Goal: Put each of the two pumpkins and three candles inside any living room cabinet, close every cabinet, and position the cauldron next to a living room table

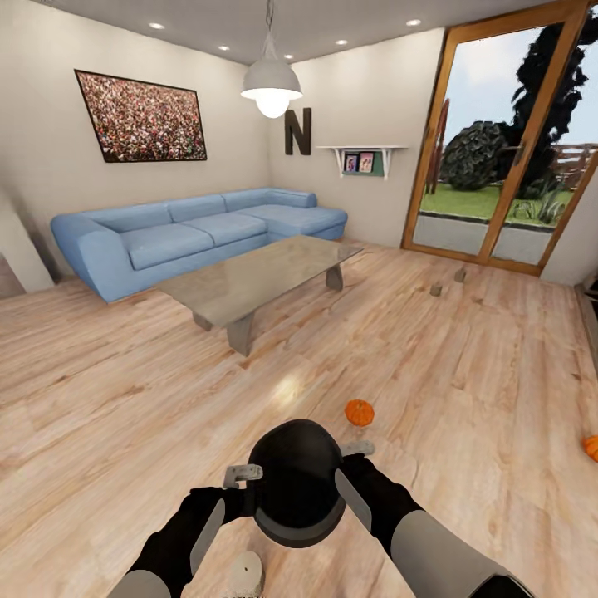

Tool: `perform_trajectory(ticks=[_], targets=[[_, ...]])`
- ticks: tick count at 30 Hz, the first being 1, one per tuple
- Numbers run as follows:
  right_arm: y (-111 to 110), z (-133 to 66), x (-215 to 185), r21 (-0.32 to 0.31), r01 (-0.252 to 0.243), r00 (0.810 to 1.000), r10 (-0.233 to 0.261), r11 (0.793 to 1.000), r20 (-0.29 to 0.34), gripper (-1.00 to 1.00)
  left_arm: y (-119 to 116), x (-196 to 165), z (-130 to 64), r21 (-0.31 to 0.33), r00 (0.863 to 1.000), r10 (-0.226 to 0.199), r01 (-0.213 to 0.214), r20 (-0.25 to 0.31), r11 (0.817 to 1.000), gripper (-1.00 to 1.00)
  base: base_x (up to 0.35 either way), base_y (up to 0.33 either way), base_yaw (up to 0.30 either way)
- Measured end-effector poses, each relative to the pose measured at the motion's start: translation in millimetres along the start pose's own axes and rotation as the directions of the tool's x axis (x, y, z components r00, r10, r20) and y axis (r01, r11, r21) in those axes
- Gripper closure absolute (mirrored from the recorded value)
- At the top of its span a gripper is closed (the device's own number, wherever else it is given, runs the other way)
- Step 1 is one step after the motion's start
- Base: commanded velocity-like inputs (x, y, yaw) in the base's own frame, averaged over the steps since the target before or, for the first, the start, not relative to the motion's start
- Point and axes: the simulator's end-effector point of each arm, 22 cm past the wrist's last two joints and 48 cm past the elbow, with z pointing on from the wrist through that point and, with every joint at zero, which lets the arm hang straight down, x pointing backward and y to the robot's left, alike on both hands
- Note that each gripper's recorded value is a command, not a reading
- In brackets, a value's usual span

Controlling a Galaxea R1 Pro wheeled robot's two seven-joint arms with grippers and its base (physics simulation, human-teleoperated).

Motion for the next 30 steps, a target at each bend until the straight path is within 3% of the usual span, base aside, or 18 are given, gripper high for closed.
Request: perform_trajectory(ticks=[30], targets=[[0.0, 0.0, -0.1, -0.001, 0.000, 1.000, 0.000, 1.000, 0.001, 1.00, 0.0, -0.1, 0.0, 0.000, 1.000, 0.000, 0.000, 0.000, 1.000, 1.00, 0.000, 0.000, 0.281]])
